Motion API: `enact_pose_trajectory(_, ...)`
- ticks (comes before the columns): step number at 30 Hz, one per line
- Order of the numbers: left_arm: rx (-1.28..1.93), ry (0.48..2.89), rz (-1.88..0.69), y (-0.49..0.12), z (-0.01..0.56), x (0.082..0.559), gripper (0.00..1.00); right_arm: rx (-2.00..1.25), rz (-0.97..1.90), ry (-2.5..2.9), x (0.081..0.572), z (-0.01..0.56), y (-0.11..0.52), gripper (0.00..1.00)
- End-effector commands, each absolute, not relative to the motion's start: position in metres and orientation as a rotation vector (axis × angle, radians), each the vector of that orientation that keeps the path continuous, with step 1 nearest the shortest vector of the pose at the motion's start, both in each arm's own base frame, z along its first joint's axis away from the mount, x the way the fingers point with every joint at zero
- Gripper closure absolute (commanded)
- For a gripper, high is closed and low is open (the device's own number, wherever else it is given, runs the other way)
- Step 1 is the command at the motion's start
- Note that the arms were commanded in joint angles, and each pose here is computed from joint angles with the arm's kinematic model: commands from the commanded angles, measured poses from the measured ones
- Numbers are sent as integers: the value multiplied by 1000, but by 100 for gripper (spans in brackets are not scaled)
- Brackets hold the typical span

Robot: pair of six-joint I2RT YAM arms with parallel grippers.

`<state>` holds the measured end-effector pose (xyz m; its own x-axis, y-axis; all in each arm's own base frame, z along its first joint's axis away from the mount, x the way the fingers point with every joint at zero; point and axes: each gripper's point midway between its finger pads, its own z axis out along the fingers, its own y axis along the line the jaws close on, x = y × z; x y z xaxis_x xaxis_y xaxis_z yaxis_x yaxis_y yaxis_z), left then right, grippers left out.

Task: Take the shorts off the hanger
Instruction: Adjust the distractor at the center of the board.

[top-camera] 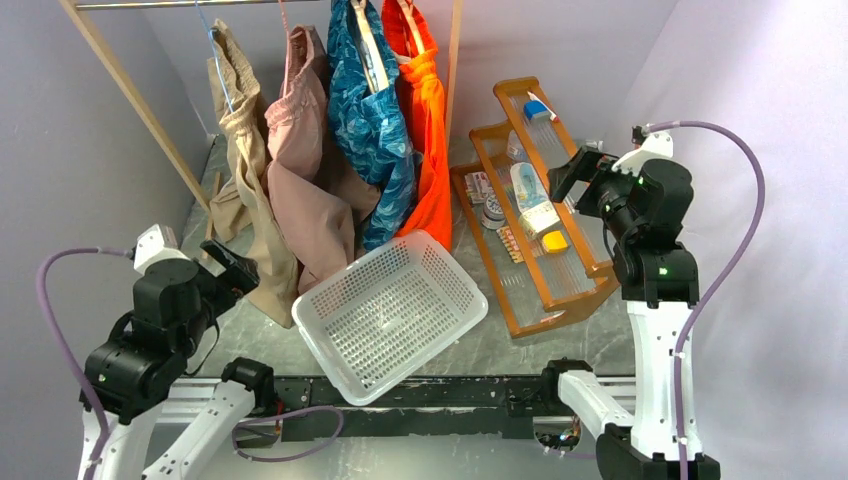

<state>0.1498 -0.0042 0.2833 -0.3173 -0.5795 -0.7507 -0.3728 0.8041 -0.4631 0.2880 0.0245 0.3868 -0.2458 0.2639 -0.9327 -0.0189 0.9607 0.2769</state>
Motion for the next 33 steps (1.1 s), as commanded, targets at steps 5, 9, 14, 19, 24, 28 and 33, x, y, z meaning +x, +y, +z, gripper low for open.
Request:
enact_pose_trajectory(5, -603, 1942, -217, -13, 286, 196, 3, -63, 547, 1790, 295, 392, 89, 0)
enact_pose_trajectory(9, -590, 1974, -192, -14, 271, 218, 3, -206, 738, 1809, 294, 381, 134, 0)
enact_pose_trajectory(14, -589, 2011, -135, -8, 248, 237, 4, -341, 774, 1967, 298, 333, 183, 0)
enact_pose_trajectory(19, -565, 1991, -94, 1, 235, 244, 4, -343, 662, 2141, 308, 277, 203, 0)
enact_pose_trajectory(24, -621, 1928, -10, 20, 228, 235, 4, -341, 524, 2281, 311, 228, 206, 1)
enact_pose_trajectory(28, -620, 1847, -10, 26, 231, 227, 4, -286, 370, 2375, 314, 191, 194, 3)
enact_pose_trajectory(33, -618, 1760, 0, 33, 237, 218, 4, -193, 226, 2382, 319, 169, 175, 6)
